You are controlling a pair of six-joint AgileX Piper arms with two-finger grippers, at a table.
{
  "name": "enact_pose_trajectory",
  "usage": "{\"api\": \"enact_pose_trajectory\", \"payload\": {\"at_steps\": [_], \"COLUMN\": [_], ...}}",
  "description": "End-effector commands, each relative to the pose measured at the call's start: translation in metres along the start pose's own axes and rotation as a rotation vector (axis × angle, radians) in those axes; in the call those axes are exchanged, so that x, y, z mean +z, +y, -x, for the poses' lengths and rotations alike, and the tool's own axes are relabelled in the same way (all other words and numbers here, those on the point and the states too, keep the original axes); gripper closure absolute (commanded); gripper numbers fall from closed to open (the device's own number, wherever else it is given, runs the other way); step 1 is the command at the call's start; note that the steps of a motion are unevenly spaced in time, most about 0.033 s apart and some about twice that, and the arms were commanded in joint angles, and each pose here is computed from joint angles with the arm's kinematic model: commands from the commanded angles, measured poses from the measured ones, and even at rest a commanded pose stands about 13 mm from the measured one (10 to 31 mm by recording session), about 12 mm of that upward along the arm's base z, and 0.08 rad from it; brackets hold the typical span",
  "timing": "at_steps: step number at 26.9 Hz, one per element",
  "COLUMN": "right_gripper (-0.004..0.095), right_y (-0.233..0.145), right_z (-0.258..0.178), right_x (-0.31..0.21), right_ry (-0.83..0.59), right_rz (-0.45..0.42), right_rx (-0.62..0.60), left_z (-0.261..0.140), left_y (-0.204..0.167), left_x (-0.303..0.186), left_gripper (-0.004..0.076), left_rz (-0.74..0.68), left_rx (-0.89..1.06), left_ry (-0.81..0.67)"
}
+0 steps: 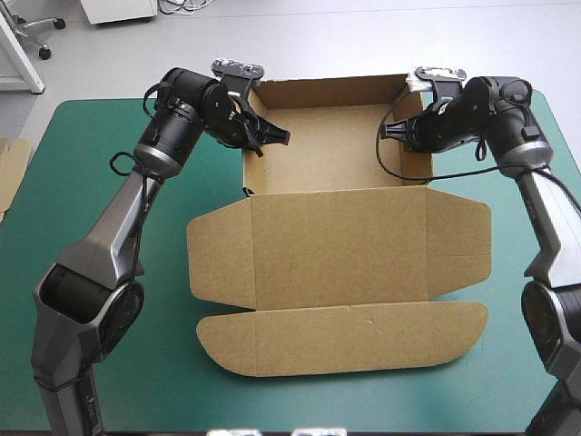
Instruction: Fold the box
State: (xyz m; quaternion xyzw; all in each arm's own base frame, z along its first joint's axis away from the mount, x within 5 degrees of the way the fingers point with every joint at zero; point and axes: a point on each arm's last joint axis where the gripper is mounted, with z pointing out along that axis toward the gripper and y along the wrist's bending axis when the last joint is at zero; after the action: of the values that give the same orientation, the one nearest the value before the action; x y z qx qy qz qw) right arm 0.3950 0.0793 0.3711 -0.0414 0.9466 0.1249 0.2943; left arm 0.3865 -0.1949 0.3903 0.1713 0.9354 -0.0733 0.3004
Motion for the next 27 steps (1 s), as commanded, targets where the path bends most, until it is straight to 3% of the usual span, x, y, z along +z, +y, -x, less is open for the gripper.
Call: {"api": "enact_pose_trajectory", "payload": {"at_steps": [1,2,21,27], "right_gripper": [0.092,0.092,0.092,0.092], "right_y": [0.007,0.007,-0.001,0.015], "right_z": [0.007,0.007,0.009,0.002], "right_x": [-0.024,-0.023,0.013,0.046], "right_ry": [-0.08,-0.073,0.098,0.161], "right_rz": [0.038,0.04,-0.01,-0.075], "right_rx": [0.016,0.017,-0.01,-0.086], "left_z": [0.002,0.002,-0.002,-0.007], "left_y": [0.0,0.0,0.009,0.025], "left_x": [-0.031,-0.029,0.027,0.054], "left_gripper": [0.0692,0.0741,0.0738,0.0738], "left_rz": [0.012,0.012,0.069,0.09], "left_rx": [0.007,0.014,0.021,-0.015], "left_ry": [-0.039,-0.035,0.074,0.133]}}
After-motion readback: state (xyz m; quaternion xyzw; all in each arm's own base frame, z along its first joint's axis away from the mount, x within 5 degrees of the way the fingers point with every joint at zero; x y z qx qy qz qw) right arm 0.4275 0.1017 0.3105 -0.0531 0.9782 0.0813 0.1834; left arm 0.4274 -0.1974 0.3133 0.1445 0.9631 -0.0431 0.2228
